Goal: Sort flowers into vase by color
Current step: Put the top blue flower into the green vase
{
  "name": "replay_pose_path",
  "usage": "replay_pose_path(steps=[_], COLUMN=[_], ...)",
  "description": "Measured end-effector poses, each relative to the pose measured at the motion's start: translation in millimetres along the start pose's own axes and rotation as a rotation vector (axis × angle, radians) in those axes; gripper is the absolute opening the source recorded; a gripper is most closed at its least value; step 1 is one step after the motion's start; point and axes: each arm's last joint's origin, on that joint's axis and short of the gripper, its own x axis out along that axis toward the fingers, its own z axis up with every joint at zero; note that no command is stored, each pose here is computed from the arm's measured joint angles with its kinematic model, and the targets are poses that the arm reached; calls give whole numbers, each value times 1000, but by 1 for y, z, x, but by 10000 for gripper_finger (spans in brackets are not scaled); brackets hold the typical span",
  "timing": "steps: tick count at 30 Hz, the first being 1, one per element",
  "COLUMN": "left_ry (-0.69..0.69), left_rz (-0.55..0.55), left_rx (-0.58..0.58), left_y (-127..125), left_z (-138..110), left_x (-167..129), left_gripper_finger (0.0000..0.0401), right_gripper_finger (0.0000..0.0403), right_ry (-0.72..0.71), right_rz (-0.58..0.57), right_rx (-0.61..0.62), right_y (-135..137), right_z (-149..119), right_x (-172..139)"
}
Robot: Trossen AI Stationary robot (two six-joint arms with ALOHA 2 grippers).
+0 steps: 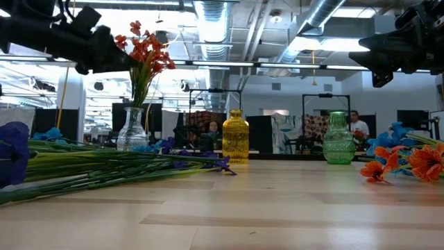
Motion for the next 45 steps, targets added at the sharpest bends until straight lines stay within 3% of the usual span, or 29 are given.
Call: replay_pose_path(steps=[8,17,26,37,40,45], left_ry=[18,121,248,423,447,500], left_rz=[-127,-167,-224,-154,-130,-62], left_rx=[-175,-327,-367,-248,-295,-478], left_y=[-12,-26,-40,-55,-62,-75], left_z=[-1,-12,-12,5,8,8], left_x=[-5,-2,4,17,24,36], left_gripper_finger=[245,245,245,245,245,245], right_gripper_finger=[191,191,191,191,191,191], right_ry=[0,0,1,1,1,1], right_rz=[0,0,0,0,1,0], right_rx=[0,0,-1,-1,-1,-1], right_y=[0,0,0,0,0,0], right_z=[0,0,0,0,0,0], right_x=[0,0,0,0,0,0])
